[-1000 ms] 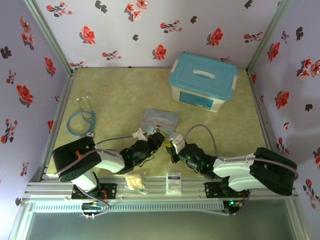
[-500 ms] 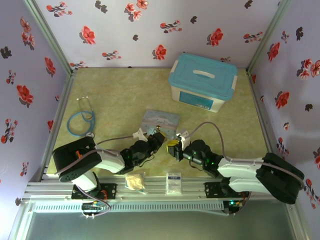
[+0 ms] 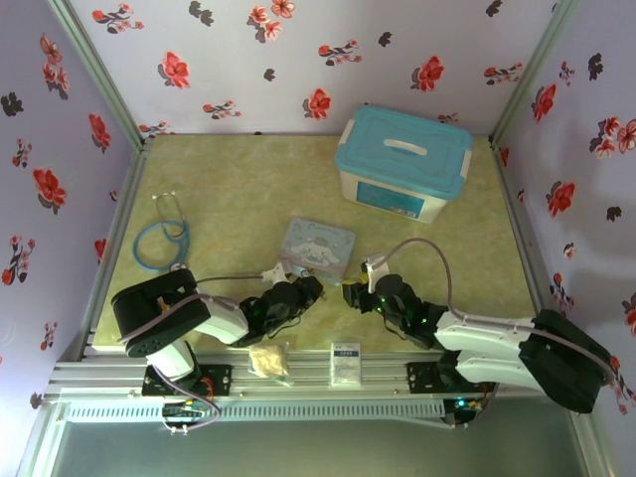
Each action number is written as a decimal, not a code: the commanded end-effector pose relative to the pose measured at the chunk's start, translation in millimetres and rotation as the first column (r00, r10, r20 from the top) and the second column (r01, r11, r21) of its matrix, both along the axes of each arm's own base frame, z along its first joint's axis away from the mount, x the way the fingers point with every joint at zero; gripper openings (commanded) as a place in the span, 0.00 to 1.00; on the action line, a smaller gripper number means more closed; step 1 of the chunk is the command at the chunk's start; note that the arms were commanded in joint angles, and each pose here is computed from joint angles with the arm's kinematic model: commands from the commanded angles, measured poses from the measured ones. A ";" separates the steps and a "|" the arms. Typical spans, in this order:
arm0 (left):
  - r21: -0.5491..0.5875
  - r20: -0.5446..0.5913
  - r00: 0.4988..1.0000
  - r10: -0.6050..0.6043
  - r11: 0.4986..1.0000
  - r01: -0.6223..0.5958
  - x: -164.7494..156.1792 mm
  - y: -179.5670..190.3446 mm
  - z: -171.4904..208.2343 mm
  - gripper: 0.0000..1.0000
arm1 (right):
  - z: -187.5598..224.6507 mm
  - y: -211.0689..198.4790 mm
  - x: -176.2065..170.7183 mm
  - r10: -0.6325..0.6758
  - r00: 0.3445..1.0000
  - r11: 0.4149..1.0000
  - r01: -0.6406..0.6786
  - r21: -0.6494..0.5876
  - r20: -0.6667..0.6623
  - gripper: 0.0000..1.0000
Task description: Unlock a padlock with a key
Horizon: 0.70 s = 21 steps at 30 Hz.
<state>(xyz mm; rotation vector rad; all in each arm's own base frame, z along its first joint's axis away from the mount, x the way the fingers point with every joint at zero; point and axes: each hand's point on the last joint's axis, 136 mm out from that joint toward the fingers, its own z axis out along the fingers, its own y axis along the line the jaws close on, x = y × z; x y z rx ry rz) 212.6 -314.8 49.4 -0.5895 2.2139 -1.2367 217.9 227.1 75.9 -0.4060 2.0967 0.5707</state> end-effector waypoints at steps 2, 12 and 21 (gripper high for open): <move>0.093 -0.022 0.995 -0.093 0.991 0.095 -0.7 -1.4 -13.1 0.00 | 4.3 -4.6 18.9 -0.111 0.994 0.994 0.111 -0.007 0.012 0.54; 0.393 -0.176 0.957 -0.230 0.875 0.282 -12.3 23.4 -50.8 0.10 | -1.3 7.4 27.2 -0.117 0.993 0.993 0.117 -0.013 -0.007 0.52; 0.708 -0.251 0.933 -0.259 0.608 0.359 -8.6 58.0 -46.5 0.17 | 0.2 -3.6 28.1 -0.152 0.988 0.988 0.152 -0.036 0.012 0.52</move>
